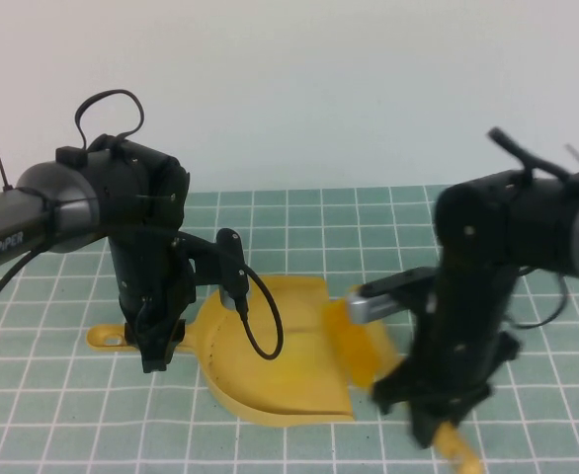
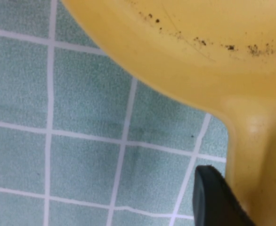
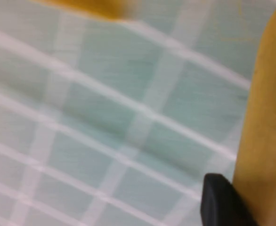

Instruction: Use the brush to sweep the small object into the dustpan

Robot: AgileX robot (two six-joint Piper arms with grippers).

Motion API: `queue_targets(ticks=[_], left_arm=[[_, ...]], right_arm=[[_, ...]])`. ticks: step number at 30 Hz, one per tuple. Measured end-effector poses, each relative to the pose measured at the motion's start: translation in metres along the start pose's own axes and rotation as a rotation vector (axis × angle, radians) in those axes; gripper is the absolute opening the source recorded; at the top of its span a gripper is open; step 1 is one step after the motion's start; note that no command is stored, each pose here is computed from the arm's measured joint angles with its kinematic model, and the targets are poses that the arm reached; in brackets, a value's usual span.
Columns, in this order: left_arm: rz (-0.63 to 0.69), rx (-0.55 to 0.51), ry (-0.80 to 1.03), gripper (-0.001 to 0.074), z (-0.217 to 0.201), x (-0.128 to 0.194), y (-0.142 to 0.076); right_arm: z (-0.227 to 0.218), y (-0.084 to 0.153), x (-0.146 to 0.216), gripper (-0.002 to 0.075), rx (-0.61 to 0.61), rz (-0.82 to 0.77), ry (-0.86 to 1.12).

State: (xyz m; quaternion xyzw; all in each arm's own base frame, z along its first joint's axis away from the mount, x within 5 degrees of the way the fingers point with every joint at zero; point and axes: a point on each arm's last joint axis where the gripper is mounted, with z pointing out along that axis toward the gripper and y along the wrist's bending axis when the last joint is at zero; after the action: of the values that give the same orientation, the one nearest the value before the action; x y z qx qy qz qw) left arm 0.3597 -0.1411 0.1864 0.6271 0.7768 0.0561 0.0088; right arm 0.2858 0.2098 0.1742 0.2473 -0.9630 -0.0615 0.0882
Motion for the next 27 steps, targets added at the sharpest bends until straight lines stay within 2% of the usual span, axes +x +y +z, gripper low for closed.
queue_targets(ticks=[4,8,15,19,24,27], left_arm=[[-0.001,0.001,-0.001,0.0216,0.0,0.0,0.0],[-0.001,0.001,-0.001,0.0216,0.0,0.0,0.0],[0.005,-0.049,0.005,0.022,0.0,0.0,0.004],[-0.001,-0.066,-0.004,0.0252,0.0,0.0,0.006],[0.004,-0.093,-0.001,0.0362,0.0,0.0,0.008],[0.023,-0.112,0.025,0.0391,-0.001,0.002,0.01]], right_arm=[[-0.007,0.033,-0.009,0.0174,-0.092,-0.041,-0.049],[-0.025,0.043,-0.018,0.0174,-0.116,-0.052,-0.113],[-0.035,0.032,-0.019,0.0174,0.033,-0.025,-0.098],[-0.035,0.027,-0.018,0.0174,0.091,-0.013,-0.09],[-0.036,0.023,-0.021,0.0174,0.095,0.025,-0.123],[-0.038,0.012,-0.025,0.0174,0.079,0.069,-0.145]])
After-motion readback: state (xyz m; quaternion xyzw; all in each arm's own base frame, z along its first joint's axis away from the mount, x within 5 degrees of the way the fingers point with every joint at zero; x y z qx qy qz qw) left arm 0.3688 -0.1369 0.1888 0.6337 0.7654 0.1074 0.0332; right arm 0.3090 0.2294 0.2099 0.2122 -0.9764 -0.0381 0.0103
